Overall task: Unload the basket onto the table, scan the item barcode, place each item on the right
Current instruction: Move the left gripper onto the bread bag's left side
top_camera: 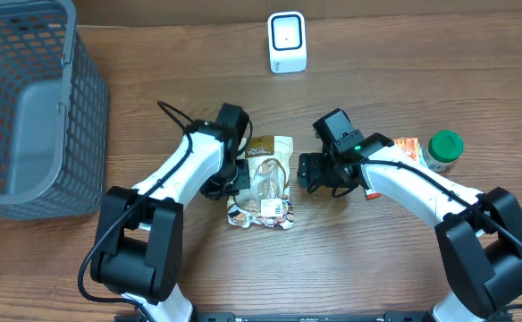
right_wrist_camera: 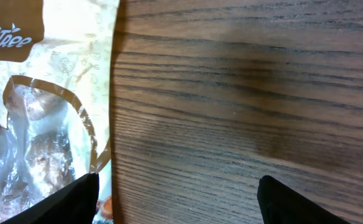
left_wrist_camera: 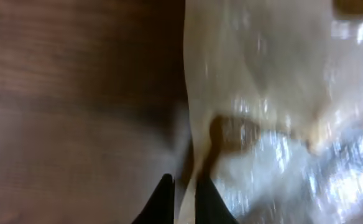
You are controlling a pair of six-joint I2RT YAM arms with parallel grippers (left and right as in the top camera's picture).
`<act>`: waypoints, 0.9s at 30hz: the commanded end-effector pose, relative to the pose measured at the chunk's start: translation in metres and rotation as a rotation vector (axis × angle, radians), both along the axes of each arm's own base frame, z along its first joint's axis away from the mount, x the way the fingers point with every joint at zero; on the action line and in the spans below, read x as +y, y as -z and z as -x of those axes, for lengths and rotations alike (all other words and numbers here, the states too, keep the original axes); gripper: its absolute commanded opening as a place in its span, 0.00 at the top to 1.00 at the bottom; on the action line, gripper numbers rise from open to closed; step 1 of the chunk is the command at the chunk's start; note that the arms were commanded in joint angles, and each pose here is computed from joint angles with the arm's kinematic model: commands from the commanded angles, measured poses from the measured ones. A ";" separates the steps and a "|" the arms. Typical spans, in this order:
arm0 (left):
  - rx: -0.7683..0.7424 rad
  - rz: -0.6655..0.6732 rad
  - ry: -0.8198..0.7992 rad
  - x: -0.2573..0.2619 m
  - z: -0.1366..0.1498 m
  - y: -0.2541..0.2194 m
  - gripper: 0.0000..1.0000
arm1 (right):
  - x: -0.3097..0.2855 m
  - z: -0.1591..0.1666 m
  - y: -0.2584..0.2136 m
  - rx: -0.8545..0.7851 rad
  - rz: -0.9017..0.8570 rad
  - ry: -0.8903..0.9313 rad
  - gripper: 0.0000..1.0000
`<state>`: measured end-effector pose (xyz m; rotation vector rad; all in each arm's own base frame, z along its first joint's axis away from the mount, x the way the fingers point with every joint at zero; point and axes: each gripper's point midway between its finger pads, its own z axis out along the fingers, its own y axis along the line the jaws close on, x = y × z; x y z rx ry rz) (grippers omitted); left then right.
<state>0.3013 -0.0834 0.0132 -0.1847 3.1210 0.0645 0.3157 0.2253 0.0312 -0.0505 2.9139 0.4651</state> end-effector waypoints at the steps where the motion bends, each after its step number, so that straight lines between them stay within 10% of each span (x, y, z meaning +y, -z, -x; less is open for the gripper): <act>1: -0.034 -0.025 0.024 0.004 -0.005 0.010 0.94 | 0.002 0.000 -0.008 -0.015 -0.020 0.003 0.17; 27: -0.051 0.158 0.260 -0.037 -0.034 -0.060 0.80 | 0.016 -0.027 -0.021 -0.125 -0.093 0.027 0.05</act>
